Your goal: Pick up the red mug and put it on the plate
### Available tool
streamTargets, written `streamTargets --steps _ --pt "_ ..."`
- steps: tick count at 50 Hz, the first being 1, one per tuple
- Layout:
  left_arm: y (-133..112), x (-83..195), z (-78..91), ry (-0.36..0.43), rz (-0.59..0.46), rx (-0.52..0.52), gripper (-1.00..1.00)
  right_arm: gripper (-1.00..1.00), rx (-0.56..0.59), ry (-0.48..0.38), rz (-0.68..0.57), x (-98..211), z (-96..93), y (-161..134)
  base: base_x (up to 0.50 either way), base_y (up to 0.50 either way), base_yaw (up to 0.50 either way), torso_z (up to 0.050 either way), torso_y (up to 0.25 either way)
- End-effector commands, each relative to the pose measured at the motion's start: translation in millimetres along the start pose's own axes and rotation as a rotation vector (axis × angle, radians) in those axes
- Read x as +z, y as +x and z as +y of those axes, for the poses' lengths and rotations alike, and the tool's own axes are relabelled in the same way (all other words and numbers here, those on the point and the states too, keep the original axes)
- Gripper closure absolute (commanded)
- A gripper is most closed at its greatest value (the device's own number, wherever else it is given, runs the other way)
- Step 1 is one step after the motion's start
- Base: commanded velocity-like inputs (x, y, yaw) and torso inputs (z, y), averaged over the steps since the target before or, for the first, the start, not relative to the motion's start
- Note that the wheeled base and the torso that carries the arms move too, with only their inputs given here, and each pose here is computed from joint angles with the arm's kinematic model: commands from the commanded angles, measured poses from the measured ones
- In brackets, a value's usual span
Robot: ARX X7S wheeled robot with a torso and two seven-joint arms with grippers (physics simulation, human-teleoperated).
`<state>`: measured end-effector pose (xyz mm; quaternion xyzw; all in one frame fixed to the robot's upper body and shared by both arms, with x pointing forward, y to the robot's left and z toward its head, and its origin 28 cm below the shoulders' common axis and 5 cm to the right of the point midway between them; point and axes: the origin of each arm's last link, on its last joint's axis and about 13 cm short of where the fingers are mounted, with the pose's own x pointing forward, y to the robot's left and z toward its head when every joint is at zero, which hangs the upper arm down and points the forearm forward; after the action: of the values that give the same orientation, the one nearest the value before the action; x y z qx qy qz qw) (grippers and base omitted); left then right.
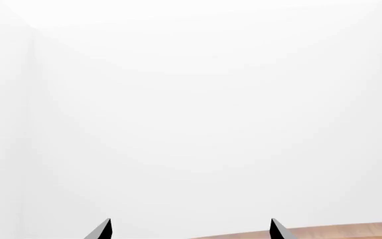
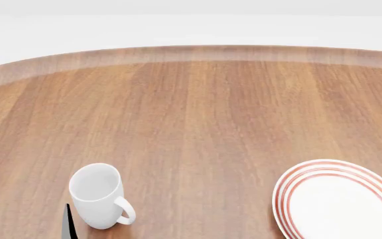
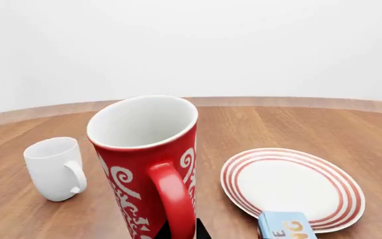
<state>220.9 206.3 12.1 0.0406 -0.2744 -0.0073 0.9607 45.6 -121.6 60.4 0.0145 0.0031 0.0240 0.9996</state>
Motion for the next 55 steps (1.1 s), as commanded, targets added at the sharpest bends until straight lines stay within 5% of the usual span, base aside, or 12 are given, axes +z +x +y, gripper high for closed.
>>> streamTargets --steps 1,21,55 --pt "0 0 0.0 -0.001 0.001 -0.001 -1.00 1.00 -0.028 -0.010 -0.008 32 -0.8 11 0.00 0.00 0.00 0.000 0.000" --pt "0 0 0.0 -0.001 0.000 -0.001 -1.00 1.00 -0.057 -0.004 0.008 83 1.8 44 0.00 0.00 0.00 0.000 0.000" --pt "0 0 -0.1 -0.004 -0.002 0.006 -1.00 1.00 -0.199 0.024 0.088 112 -15.4 84 0.00 0.00 0.00 0.000 0.000"
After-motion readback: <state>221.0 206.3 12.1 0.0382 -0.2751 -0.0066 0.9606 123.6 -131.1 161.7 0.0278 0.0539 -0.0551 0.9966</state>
